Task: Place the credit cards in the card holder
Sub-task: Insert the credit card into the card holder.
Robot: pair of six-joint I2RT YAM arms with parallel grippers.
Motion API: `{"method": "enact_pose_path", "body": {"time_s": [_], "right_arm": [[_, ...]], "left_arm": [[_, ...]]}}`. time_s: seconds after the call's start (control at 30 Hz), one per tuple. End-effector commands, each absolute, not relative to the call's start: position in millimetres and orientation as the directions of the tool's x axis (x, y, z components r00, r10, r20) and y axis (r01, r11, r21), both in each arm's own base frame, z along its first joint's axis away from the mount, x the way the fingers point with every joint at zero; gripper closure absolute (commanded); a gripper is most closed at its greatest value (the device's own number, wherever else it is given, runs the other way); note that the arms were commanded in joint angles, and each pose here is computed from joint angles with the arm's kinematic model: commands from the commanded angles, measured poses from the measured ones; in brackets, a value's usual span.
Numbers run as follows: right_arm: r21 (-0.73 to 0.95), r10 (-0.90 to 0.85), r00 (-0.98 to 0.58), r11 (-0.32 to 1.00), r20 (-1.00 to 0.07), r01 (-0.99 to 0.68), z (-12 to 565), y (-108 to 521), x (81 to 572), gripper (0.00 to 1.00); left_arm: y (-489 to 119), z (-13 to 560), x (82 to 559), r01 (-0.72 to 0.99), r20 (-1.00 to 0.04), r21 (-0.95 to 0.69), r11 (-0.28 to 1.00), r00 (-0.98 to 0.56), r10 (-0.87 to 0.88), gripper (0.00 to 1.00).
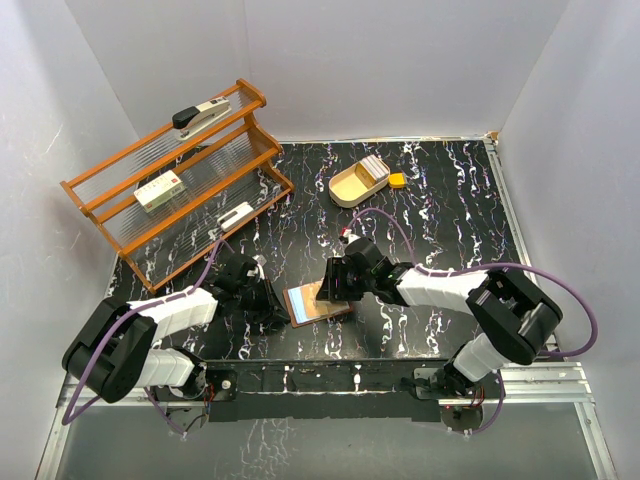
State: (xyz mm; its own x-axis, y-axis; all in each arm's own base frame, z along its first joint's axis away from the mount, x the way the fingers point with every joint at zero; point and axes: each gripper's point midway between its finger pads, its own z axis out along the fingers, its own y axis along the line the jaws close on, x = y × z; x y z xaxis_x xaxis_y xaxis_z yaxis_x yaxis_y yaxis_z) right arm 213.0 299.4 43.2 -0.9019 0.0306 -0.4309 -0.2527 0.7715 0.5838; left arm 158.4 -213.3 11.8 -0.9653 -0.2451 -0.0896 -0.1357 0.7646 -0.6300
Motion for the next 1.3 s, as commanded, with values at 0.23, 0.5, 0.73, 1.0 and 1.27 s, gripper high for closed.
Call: {"method": "enact_pose_path", "body": {"time_s": [0.23,0.5,0.73,1.0,1.27], "right_arm": [[0.575,-0.002,-0.896,0.766,-0.444,-0.287,42.5,313.1,214.1,0.52],[0.586,-0.030,-0.894,0.745,-0.446,-0.318,44.9,328.5,208.5,0.52],[0.636,-0.060,-0.884,0.671,-0.464,-0.380,56.6,345.9,201.1,0.52],[0.668,-0.072,-0.882,0.624,-0.466,-0.404,62.4,355.9,194.3,0.52],[0.698,-0.054,-0.878,0.585,-0.475,-0.413,78.2,358.5,191.1,0.52]], "left_arm": [[-200.4,-1.5,145.3,-0.152,-0.068,-0.565,0.811,-0.971,-0.229,0.98],[-201.3,-1.2,145.5,-0.149,-0.069,-0.569,0.808,-0.971,-0.228,0.98],[-201.6,-1.2,146.5,-0.144,-0.072,-0.568,0.810,-0.972,-0.223,0.98],[-200.5,2.0,148.9,-0.131,-0.086,-0.559,0.819,-0.973,-0.214,0.97],[-197.7,10.6,152.1,-0.121,-0.114,-0.551,0.826,-0.969,-0.218,0.95]]}}
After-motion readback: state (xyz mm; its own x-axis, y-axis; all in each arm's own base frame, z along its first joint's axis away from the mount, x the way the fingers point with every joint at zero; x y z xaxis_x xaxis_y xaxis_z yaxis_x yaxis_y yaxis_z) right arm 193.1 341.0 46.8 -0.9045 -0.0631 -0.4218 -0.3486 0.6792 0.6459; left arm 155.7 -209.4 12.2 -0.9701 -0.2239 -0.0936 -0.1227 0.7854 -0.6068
